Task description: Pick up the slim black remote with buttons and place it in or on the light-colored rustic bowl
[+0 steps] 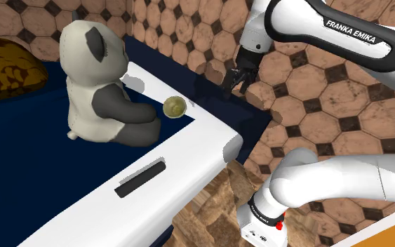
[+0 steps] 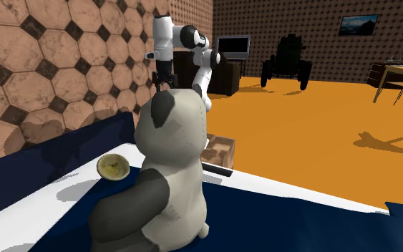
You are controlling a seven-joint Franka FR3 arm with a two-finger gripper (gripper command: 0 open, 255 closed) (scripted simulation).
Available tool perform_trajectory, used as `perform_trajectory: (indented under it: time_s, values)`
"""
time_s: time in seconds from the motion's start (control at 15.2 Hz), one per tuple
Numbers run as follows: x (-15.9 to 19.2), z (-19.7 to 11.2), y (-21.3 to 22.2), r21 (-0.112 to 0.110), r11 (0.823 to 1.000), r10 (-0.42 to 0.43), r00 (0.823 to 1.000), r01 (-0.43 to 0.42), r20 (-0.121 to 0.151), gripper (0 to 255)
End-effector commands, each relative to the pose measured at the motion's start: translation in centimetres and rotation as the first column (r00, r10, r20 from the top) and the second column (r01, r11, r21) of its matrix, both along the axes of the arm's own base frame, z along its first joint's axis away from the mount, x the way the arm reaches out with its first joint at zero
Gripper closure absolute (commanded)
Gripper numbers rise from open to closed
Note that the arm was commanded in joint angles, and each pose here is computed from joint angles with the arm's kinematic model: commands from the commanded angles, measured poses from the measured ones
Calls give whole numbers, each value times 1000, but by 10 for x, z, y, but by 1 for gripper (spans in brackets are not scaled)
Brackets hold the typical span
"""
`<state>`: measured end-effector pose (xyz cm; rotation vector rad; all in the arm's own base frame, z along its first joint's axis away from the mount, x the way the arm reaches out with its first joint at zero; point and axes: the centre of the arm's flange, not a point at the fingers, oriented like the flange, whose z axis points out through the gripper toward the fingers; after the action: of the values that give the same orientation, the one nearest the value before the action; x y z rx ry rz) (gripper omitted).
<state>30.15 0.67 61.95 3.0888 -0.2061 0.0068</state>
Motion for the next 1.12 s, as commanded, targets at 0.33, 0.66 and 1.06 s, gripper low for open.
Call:
perform_trajectory:
  time_s: [0.33, 0.66, 1.06]
  values:
    - [-21, -38, 55, -23, 977, -213, 977, 214, 28, 0]
    - [-30, -77, 112, -39, 908, -416, 908, 418, 60, 0]
    - [-22, -127, 179, -49, 769, -631, 769, 637, 102, 0]
